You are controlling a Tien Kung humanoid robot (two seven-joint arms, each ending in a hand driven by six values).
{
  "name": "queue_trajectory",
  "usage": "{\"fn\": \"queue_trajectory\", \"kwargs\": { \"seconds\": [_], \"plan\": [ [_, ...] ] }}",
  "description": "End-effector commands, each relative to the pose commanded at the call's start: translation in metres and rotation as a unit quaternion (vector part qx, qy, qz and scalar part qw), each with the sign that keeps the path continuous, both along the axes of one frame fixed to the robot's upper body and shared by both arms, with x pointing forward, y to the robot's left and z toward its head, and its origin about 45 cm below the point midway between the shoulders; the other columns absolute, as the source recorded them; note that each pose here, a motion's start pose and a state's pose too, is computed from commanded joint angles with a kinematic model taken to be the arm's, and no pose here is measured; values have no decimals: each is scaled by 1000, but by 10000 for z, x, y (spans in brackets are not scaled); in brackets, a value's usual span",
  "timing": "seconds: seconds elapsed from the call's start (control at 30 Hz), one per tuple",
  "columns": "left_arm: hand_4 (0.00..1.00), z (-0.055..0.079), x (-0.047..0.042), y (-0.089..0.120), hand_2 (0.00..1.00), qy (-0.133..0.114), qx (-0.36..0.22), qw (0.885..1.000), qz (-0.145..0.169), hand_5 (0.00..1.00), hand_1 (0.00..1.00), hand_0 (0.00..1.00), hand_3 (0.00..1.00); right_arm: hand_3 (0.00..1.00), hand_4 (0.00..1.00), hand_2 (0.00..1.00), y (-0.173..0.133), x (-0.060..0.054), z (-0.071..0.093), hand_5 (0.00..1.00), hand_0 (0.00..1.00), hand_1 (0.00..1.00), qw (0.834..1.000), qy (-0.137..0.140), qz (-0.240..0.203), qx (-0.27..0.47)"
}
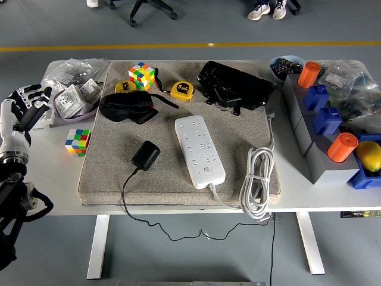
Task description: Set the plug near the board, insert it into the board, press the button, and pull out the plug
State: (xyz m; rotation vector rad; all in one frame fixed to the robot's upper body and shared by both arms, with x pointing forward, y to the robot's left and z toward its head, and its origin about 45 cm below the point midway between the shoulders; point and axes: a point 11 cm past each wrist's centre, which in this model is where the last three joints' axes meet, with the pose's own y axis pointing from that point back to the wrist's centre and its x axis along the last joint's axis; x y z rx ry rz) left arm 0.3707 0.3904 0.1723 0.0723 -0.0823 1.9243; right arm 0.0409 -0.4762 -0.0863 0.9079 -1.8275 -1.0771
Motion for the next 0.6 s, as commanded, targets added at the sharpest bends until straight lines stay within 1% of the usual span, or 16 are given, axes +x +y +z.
{"fn": "queue_trajectory", "kwargs": {
  "seconds": [0.2,0.5,0.6],
  "plan": [
    [851,-4,0,-11,585,1,1,1000,-2,370,590,492,591,578,998,679,-4,-2,1,570,662,684,1000,0,-1,-1],
    [851,-9,-11,-18,586,2,-2,1000,-3,370,590,488,591,578,998,679,14,-52,-15,570,663,684,1000,5,-4,2],
    [851,-3,-12,-10,586,1,-3,1000,-1,370,590,488,592,579,998,679,17,-41,-15,570,661,684,1000,3,-4,2]
  ]
}}
